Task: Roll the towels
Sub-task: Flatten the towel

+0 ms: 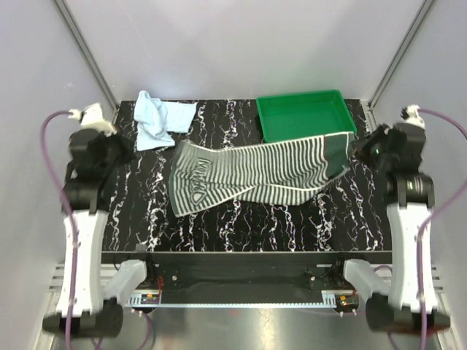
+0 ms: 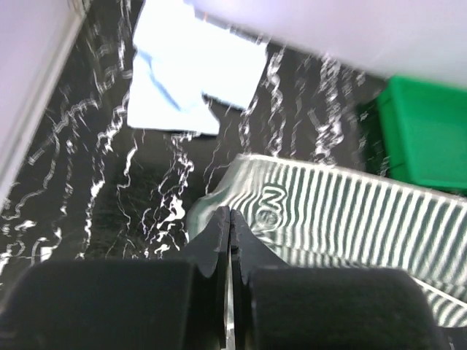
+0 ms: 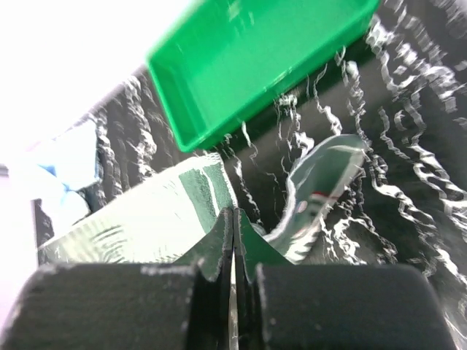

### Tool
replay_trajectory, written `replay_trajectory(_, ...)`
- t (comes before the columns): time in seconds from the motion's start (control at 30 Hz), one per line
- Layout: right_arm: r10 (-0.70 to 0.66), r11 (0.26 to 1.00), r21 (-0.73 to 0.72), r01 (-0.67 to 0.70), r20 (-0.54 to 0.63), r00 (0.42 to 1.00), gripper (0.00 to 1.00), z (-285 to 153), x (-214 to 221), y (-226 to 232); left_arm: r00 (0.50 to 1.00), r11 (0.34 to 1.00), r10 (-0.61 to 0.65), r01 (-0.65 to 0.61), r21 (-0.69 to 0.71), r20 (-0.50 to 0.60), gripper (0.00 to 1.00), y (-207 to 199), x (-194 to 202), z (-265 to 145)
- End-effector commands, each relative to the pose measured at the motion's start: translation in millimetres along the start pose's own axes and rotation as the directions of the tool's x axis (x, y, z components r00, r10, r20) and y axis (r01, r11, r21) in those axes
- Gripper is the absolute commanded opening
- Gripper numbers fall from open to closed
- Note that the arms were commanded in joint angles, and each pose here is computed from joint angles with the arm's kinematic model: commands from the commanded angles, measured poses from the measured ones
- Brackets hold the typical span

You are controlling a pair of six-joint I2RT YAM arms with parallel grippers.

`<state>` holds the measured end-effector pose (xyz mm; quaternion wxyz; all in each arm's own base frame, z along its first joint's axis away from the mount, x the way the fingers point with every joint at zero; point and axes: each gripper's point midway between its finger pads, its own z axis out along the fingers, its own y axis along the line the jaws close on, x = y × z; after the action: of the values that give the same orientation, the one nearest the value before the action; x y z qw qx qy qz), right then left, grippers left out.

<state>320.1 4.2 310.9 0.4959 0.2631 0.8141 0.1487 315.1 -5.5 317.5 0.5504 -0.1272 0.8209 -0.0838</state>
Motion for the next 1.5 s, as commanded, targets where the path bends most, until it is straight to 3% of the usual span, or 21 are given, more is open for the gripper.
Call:
replay_trajectory(0.0,-0.002,0.997,0.077,-0.005,0.092,0.996,0.0,-65,-3,-17,0.997,0.999,0.017,-0.02,0.039,0.075,0.0,-7,-8,-61)
replay_trajectory(0.13,0.045,0.999,0.014,-0.051,0.279,0.959,0.0,-150,-14,-15,0.981,0.997,0.016,-0.03,0.069,0.196,0.0,-14,-25,-122)
replay_trajectory(0.23,0.059,0.998,0.013,-0.065,0.26,0.964,0.0,-166,-2,-19,0.981,0.995,-0.006,-0.013,0.097,0.192,0.0,-16,-13,-131)
replay_trajectory(0.33,0.057,0.996,0.052,-0.069,0.196,0.979,0.0,-156,13,-28,0.996,0.99,-0.032,0.02,0.138,0.083,0.02,-18,22,-99)
replay_trajectory(0.37,0.057,0.994,0.082,-0.072,0.175,0.983,0.0,-151,17,-33,0.999,0.985,-0.044,0.039,0.168,0.027,0.15,-21,39,-77)
replay_trajectory(0.4,0.055,0.993,0.089,-0.071,0.174,0.983,0.0,-151,18,-35,0.999,0.98,-0.047,0.042,0.196,0.018,0.15,-24,44,-72)
replay_trajectory(0.43,0.053,0.993,0.1,-0.07,0.165,0.985,0.0,-148,19,-37,0.999,0.973,-0.048,0.048,0.226,-0.004,0.22,-29,49,-63)
replay_trajectory(0.47,0.052,0.992,0.107,-0.07,0.163,0.985,0.0,-148,20,-38,0.998,0.958,-0.05,0.06,0.28,-0.045,0.37,-39,54,-45)
replay_trajectory(0.53,0.05,0.991,0.112,-0.069,0.164,0.985,0.0,-147,21,-39,0.993,0.948,-0.037,0.069,0.31,-0.108,0.45,-46,67,-23)
replay_trajectory(0.57,0.049,0.991,0.113,-0.068,0.164,0.985,0.0,-147,21,-40,0.991,0.943,-0.001,0.046,0.329,-0.135,0.56,-58,74,-6)
replay_trajectory(0.63,0.047,0.99,0.121,-0.065,0.147,0.988,0.0,-143,25,-42,0.987,0.933,0.071,-0.015,0.359,-0.142,0.63,-85,75,8)
replay_trajectory(0.67,0.046,0.991,0.121,-0.063,0.139,0.989,0.0,-140,26,-42,0.973,0.933,0.11,-0.03,0.358,-0.205,0.7,-93,91,29)
replay_trajectory(0.83,0.049,0.989,0.133,-0.061,0.093,0.994,0.0,-123,40,-48,0.935,0.899,0.215,-0.077,0.431,-0.283,0.8,-158,115,90)
replay_trajectory(0.9,0.051,0.99,0.124,-0.061,0.079,0.996,0.0,-118,42,-47,0.888,0.893,0.286,-0.112,0.435,-0.359,0.85,-172,152,126)
replay_trajectory(0.97,0.053,0.991,0.122,-0.059,0.057,0.997,0.0,-111,46,-47,0.878,0.864,0.347,-0.163,0.476,-0.33,0.88,-207,147,141)
replay_trajectory(1.03,0.049,0.991,0.126,-0.054,0.042,0.998,0.0,-107,47,-47,0.828,0.844,0.418,-0.202,0.497,-0.373,0.93,-227,185,167)
replay_trajectory(1.1,0.042,0.991,0.127,-0.046,0.036,0.998,0.0,-105,47,-46,0.833,0.823,0.448,-0.241,0.515,-0.326,0.95,-253,179,187)
replay_trajectory(1.13,0.039,0.991,0.129,-0.042,0.03,0.999,0.0,-105,47,-46,0.797,0.821,0.469,-0.234,0.521,-0.381,0.95,-254,212,203)
replay_trajectory(1.17,0.03,0.99,0.135,-0.033,0.023,0.999,0.0,-106,48,-48,0.815,0.813,0.461,-0.229,0.535,-0.351,0.95,-270,200,211)
replay_trajectory(1.2,0.029,0.99,0.134,-0.032,0.026,0.999,0.0,-108,47,-47,0.775,0.819,0.477,-0.221,0.53,-0.413,0.96,-266,234,225)
replay_trajectory(1.47,0.017,0.992,0.128,-0.017,-0.001,1.0,0.0,-110,55,-48,0.748,0.821,0.48,-0.2,0.535,-0.458,0.96,-288,281,255)
